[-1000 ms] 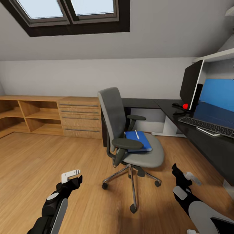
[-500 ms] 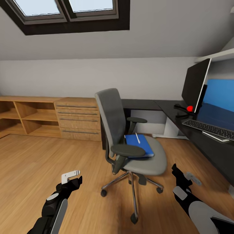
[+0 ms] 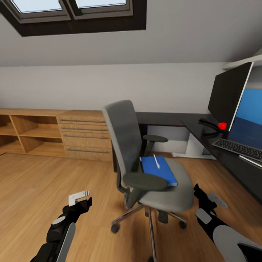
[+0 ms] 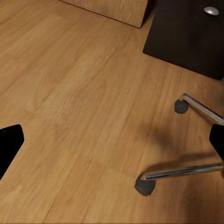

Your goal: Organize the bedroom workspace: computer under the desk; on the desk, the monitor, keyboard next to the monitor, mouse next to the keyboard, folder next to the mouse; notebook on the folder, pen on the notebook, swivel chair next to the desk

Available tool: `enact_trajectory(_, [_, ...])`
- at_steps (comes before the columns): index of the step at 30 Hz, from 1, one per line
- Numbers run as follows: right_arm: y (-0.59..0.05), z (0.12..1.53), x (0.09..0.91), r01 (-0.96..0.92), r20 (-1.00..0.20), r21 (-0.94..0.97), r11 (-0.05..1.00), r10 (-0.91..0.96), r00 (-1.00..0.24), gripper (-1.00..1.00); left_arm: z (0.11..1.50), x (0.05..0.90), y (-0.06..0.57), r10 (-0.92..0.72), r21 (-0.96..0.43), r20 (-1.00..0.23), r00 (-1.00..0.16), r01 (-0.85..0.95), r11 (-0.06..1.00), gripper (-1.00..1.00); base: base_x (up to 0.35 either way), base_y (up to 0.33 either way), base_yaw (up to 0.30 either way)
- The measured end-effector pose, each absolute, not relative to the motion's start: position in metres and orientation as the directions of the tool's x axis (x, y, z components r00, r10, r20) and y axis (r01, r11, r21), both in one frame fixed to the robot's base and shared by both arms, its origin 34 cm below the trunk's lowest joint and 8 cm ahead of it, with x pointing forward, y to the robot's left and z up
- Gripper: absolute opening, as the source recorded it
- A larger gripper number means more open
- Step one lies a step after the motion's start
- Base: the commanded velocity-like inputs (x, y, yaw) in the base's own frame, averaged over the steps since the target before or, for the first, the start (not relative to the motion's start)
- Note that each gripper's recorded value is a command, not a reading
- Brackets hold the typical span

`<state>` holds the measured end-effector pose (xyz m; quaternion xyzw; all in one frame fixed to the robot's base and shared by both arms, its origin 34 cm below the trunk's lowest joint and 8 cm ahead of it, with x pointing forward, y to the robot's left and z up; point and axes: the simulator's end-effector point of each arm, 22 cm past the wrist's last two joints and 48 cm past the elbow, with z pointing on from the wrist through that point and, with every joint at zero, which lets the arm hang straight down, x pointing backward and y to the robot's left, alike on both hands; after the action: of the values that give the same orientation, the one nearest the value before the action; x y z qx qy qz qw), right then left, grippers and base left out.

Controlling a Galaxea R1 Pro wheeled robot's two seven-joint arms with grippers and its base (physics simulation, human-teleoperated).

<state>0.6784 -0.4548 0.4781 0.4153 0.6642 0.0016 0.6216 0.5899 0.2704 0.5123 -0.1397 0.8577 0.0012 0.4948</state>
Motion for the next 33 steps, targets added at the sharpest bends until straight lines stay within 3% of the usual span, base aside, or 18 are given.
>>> enact_trajectory(14, [-0.454,0.457,0.68,0.542,-0.784,0.521,0.659,0.62,0.0,1.0,0.511,0.59,0.27,-0.238,-0.136,-0.848,-0.474,-0.24,0.961,1.0,0.08,0.0,0.0])
enact_trajectory(21, [-0.409,0.452,0.696,0.392,-0.653,0.647,0.654,0.741,-0.157,1.0,0.512,0.59,0.27,-0.238,-0.136,-0.848,-0.473,-0.24,0.961,1.0,0.108,0.0,0.0])
enact_trajectory(33, [-0.397,0.448,0.695,0.361,-0.636,0.668,0.651,0.751,-0.176,1.0,0.499,0.587,0.269,-0.238,-0.129,-0.835,-0.497,-0.243,0.961,1.0,0.213,0.0,0.0])
